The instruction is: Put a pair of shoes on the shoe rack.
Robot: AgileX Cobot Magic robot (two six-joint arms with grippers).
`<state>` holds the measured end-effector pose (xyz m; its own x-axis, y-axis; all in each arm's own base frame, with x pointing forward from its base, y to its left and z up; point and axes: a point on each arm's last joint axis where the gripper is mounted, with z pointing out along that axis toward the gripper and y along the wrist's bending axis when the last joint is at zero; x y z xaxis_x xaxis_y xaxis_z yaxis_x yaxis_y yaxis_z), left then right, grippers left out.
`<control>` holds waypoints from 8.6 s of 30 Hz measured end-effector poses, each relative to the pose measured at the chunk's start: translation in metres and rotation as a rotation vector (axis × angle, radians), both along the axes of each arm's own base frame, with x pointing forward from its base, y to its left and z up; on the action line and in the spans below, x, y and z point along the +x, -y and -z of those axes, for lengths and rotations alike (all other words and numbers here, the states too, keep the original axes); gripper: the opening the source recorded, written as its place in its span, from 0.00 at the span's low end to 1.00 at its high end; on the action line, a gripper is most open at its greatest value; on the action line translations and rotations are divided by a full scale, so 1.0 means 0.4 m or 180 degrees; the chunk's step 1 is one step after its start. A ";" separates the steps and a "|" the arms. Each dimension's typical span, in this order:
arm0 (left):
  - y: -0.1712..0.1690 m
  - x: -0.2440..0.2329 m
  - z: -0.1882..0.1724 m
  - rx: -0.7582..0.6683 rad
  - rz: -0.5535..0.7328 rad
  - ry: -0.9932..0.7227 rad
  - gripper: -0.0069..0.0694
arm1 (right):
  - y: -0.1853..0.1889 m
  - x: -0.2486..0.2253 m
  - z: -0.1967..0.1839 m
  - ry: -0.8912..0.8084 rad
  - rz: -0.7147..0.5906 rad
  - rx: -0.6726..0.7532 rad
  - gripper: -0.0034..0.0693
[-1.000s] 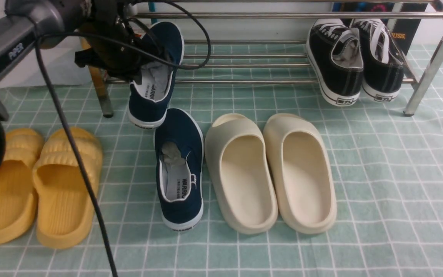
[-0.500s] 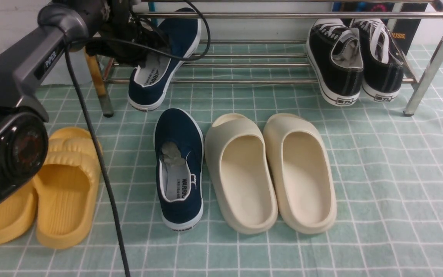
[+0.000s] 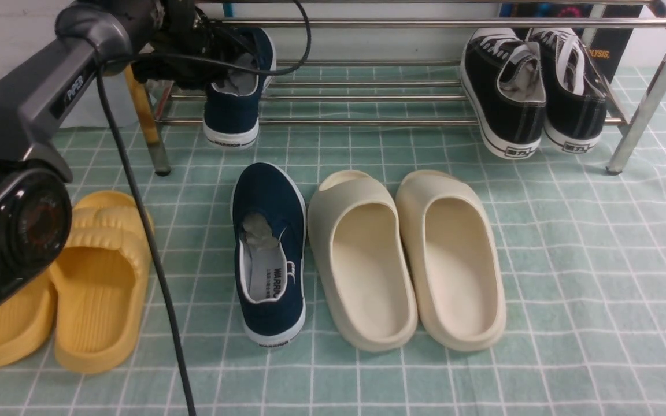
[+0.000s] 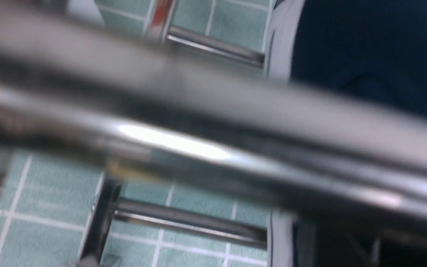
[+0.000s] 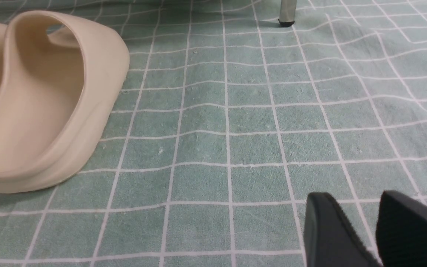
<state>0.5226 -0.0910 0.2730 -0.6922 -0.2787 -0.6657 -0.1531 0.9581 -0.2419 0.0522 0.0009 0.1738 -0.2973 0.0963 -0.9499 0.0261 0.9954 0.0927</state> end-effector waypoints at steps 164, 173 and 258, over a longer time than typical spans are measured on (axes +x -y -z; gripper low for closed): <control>0.169 -0.153 -0.137 0.0259 0.1060 -0.0537 0.07 | 0.000 0.000 0.000 0.0000 0.0000 0.0000 0.38; 0.189 -0.161 -0.112 0.0053 0.1247 -0.0669 0.07 | 0.000 0.000 0.000 0.0000 0.0000 0.0000 0.38; -0.207 -1.166 0.186 0.0208 0.0407 0.2533 0.07 | 0.000 0.000 0.000 0.0000 0.0001 0.0000 0.38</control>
